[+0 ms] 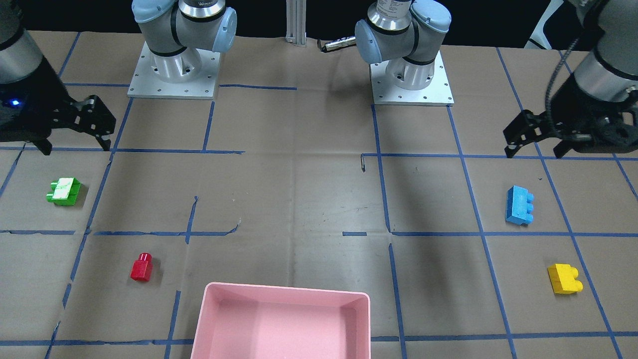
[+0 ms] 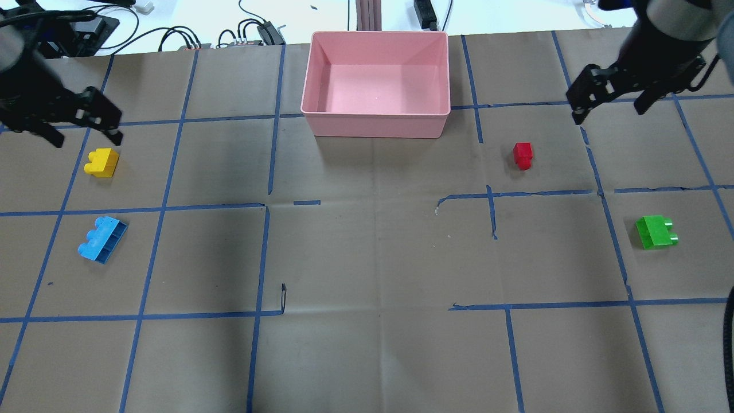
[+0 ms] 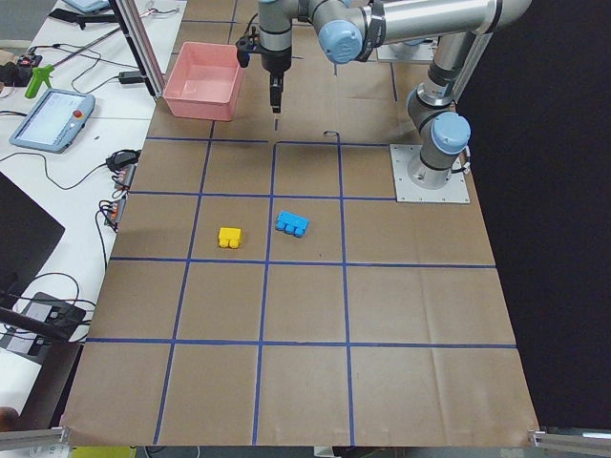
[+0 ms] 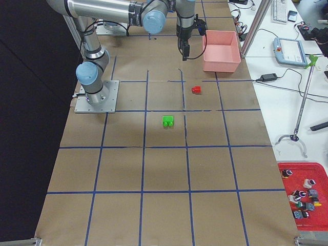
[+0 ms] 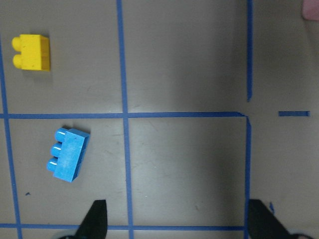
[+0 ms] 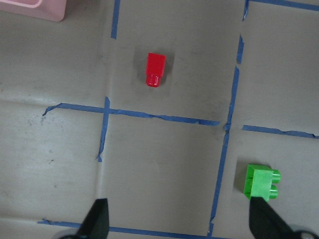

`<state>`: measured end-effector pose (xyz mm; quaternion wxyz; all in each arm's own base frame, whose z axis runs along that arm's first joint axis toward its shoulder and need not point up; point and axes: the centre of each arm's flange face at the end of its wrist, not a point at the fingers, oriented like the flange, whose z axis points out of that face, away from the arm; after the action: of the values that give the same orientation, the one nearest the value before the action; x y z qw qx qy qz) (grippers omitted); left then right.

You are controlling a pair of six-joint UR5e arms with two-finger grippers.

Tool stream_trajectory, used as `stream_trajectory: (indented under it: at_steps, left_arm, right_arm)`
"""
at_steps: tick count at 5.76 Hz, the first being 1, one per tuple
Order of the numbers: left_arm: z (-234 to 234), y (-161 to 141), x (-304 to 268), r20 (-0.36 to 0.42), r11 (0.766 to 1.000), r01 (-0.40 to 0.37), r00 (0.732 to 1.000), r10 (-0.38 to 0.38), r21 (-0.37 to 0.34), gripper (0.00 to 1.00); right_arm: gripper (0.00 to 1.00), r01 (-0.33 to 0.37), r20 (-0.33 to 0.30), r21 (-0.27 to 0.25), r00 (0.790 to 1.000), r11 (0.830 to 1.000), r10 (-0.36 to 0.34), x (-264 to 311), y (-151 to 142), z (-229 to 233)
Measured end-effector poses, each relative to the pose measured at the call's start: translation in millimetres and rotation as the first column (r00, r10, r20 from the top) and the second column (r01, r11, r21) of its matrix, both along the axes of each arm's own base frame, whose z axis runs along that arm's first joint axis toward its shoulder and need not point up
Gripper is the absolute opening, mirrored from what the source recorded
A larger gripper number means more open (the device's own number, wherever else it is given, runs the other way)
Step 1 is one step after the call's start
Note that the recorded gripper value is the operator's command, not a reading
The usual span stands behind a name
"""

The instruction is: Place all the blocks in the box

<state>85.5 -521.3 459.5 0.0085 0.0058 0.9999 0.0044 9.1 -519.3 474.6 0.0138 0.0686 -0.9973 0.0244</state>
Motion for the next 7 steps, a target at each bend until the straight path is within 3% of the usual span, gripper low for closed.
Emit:
stream_trajectory:
  at_steps: [1,2,4,5,6,7]
  left_arm:
    - [-14.3,-0.7,46.8,-0.008,0.998,0.057,0.998,-0.057,0.013,1.0]
    - [-27.1,-2.5,77.5,-0.013,0.987,0.162,0.987,-0.162,0.016,0.99]
    - [-56.9,7.5,120.3,-0.025,0.942,0.337,0.941,-0.336,0.016,0.99]
    - [-81.8,15.2,135.0,-0.005,0.92,0.392,0.92,-0.392,0.002,0.99]
    - [-106.4,20.4,137.8,0.023,0.91,0.415,0.91,-0.415,-0.013,0.99]
    - [-138.1,24.7,135.9,0.032,0.92,0.391,0.92,-0.391,-0.023,0.99]
  right_arm:
    - [1.0,-0.023,0.0,-0.002,1.0,1.0,0.023,-32.6,0.8,0.9]
    - [1.0,-0.04,-0.002,0.003,0.999,0.999,0.04,-62.6,3.6,0.7]
    - [1.0,-0.072,-0.014,0.003,0.997,0.997,0.072,-95.1,7.1,-9.3]
    - [1.0,-0.075,-0.03,-0.029,0.997,0.997,0.074,-106.7,1.2,-22.4]
    - [1.0,-0.057,-0.027,-0.025,0.998,0.998,0.056,-127.5,0.7,-52.9]
    - [1.0,-0.021,-0.018,-0.011,1.0,1.0,0.02,-153.4,5.1,-95.4]
